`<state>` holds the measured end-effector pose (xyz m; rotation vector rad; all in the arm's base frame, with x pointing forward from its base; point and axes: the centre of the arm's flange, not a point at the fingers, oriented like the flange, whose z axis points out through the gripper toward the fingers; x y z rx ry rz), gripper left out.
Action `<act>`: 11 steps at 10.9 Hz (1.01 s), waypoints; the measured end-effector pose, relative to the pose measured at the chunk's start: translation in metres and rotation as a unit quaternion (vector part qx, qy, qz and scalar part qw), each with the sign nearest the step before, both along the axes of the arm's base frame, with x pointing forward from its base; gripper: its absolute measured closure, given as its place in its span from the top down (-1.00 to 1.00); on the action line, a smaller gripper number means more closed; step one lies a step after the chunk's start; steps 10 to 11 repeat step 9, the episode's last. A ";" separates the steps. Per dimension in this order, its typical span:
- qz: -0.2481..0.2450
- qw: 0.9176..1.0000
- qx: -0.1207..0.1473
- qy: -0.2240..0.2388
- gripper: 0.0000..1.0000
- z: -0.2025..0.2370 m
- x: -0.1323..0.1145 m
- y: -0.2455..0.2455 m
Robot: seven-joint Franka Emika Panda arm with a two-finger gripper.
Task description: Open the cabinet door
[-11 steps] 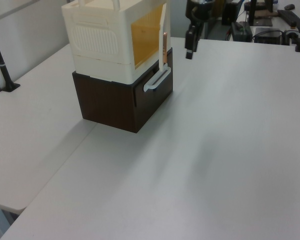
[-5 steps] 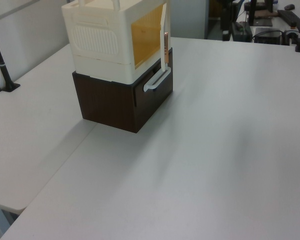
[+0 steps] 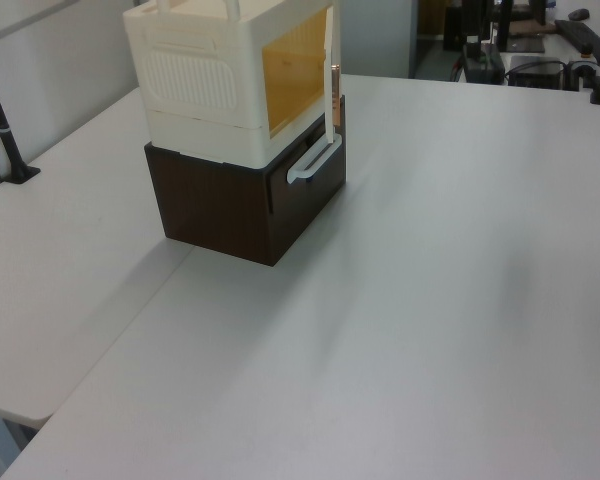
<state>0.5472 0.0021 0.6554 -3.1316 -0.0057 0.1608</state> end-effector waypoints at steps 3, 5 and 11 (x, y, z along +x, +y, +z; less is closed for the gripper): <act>-0.038 0.999 -0.002 -0.019 1.00 0.004 0.004 -0.025; -0.038 0.999 -0.002 -0.024 1.00 0.004 0.005 -0.026; -0.036 0.998 -0.003 -0.056 1.00 0.005 0.016 -0.021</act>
